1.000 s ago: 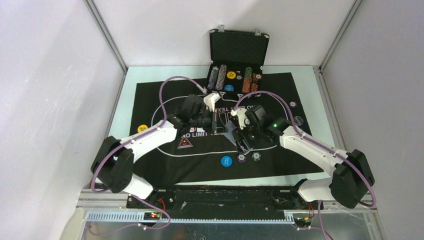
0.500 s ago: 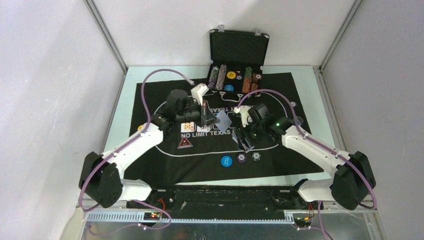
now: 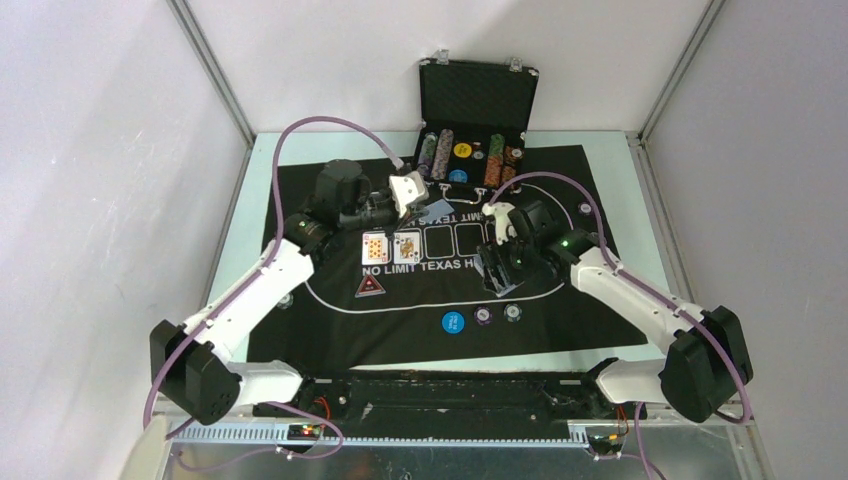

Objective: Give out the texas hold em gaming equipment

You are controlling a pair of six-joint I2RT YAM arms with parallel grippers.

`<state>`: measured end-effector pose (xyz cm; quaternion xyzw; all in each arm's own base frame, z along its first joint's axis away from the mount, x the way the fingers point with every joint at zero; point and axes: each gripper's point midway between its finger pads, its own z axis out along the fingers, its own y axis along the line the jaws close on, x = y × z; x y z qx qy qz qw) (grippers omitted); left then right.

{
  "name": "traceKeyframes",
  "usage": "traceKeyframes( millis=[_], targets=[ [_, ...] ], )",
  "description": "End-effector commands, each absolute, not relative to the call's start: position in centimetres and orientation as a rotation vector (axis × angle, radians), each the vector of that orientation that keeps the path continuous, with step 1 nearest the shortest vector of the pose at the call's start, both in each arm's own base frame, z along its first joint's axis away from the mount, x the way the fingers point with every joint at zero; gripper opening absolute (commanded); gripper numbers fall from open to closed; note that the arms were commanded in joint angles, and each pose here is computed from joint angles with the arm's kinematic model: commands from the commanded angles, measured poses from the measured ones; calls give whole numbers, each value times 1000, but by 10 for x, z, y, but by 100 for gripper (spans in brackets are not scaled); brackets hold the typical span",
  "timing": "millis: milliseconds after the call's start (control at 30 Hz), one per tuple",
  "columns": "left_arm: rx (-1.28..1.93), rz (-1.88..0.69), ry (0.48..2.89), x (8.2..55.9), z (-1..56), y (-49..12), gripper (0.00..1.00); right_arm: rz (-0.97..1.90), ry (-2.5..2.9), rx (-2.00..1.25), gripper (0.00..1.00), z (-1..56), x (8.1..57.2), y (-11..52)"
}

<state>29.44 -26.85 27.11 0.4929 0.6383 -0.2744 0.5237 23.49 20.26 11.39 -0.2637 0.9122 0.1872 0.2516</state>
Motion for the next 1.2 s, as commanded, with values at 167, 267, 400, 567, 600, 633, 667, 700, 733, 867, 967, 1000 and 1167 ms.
traceKeyframes(
  millis=[167, 267, 400, 567, 600, 633, 667, 700, 733, 867, 967, 1000, 1167],
  targets=[
    [1414, -143, 1181, 348, 289, -265, 0, 437, 2427, -450, 0, 138, 271, 171],
    [1432, -57, 1129, 361, 275, -266, 0, 394, 2444, -381, 0, 136, 277, 157],
    [1489, -17, 1095, 372, 236, -274, 0, 360, 2482, -309, 0, 131, 281, 144],
    [1581, -66, 1141, 381, 195, -287, 0, 337, 2512, -252, 0, 126, 283, 135],
    [1606, -77, 1172, 383, 179, -288, 0, 333, 2520, -244, 0, 124, 282, 134],
    [1611, -63, 1185, 387, 176, -290, 0, 333, 2524, -242, 0, 123, 282, 133],
    [1634, -63, 1213, 390, 159, -292, 0, 339, 2530, -246, 0, 122, 282, 134],
    [1636, -36, 1231, 395, 154, -292, 0, 340, 2535, -247, 0, 121, 282, 134],
    [1657, -16, 1259, 399, 139, -291, 0, 336, 2544, -248, 0, 119, 281, 134],
    [1710, 7, 1283, 404, 112, -291, 0, 314, 2569, -243, 0, 115, 282, 130],
    [1750, -12, 1283, 399, 97, -291, 0, 307, 2578, -238, 0, 113, 283, 129],
    [1770, -21, 1275, 396, 93, -291, 0, 305, 2579, -237, 0, 113, 283, 129],
    [1802, -23, 1261, 389, 77, -289, 0, 291, 2588, -232, 0, 113, 282, 126]
  ],
)
